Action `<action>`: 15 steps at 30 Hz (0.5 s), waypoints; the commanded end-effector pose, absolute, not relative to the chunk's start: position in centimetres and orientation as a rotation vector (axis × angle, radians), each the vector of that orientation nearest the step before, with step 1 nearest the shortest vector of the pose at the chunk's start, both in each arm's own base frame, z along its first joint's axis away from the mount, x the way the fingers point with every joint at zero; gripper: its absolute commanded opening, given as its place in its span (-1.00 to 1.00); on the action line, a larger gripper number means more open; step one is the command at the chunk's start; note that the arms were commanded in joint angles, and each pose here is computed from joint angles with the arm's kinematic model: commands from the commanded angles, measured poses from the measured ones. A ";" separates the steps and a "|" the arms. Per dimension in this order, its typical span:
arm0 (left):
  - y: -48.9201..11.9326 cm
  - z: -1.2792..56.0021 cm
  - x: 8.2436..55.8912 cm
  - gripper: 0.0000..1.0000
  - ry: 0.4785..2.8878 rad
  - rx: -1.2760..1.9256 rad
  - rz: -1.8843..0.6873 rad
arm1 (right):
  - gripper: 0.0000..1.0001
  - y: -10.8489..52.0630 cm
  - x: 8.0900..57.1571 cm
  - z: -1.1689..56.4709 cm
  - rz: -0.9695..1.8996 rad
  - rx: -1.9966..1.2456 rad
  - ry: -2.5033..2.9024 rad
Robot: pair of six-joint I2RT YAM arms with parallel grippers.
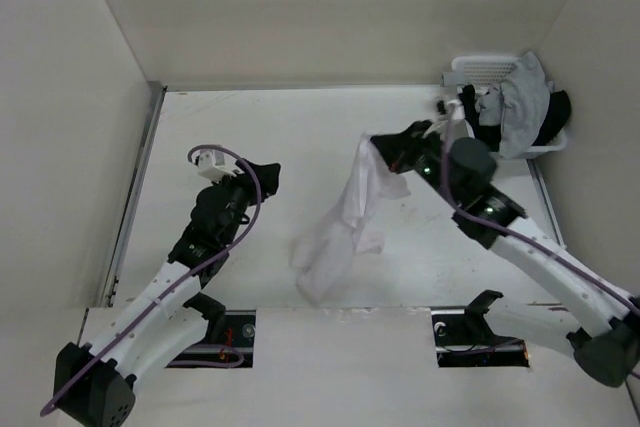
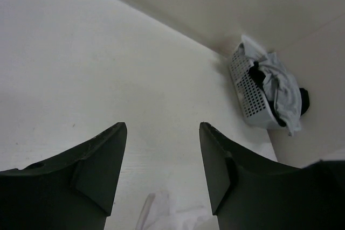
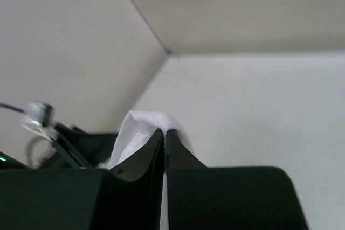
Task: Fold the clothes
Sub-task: Move the tank top to the center of the board, then flatten the tank top out
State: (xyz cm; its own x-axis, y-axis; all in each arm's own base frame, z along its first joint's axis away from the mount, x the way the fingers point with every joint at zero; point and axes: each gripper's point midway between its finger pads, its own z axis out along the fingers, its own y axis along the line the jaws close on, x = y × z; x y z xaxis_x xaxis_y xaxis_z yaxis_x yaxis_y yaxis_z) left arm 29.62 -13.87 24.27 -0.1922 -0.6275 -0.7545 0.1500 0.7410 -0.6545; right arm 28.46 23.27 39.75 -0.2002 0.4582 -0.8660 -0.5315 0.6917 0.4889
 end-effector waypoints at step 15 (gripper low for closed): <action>-25.1 13.1 22.6 -0.09 2.028 0.036 -0.892 | -0.94 27.2 27.5 16.2 0.900 0.009 2.001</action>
State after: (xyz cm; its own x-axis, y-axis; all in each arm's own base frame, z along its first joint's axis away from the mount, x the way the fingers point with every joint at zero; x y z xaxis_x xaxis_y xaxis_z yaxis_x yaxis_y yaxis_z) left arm 22.46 -24.42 13.66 -0.6089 -0.3244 -0.7239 0.3372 0.7202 -0.6063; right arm 25.84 26.25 14.28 -0.6360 0.2666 -0.7242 -0.3232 0.7601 0.5637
